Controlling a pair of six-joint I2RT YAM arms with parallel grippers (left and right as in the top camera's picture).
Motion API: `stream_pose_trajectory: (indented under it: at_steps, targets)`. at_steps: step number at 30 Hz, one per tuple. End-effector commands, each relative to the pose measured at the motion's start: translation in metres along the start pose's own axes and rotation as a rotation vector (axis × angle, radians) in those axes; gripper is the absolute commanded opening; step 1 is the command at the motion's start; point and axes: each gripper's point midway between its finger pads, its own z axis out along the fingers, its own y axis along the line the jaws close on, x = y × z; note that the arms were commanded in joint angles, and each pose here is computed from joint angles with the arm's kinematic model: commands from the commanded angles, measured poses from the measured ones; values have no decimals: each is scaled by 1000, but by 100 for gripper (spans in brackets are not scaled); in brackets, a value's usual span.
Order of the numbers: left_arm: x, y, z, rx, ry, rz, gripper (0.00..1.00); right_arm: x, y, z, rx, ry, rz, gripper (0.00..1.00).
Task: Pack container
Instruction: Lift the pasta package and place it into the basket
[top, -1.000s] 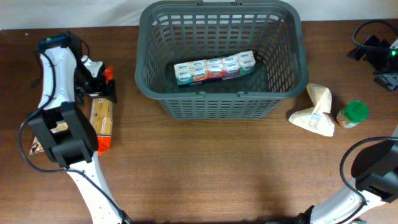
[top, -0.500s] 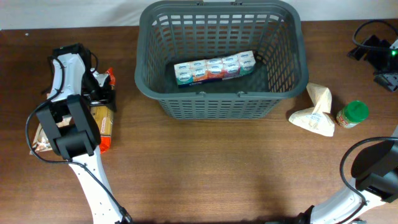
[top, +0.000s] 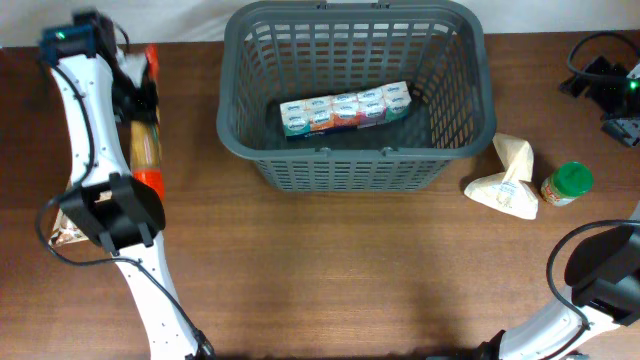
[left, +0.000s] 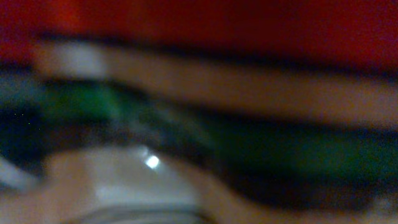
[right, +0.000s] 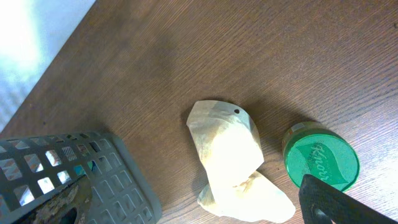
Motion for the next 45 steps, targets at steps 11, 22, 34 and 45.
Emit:
stream_pose_trajectory:
  at_steps: [11, 22, 34, 45]
  targets:
    - [5, -244, -332, -249, -1059, 1155, 2, -3, 2, -8, -2, -21, -8, 99]
    - [39, -397, -99, -2, -520, 1636, 2, -3, 2, -8, -2, -21, -8, 99]
    - [32, -365, -18, -319, -242, 1403, 84, -3, 2, -8, -2, -21, -8, 99]
    - [14, -130, -284, -325, -749, 313, 100, -3, 2, -8, -2, -22, -8, 99]
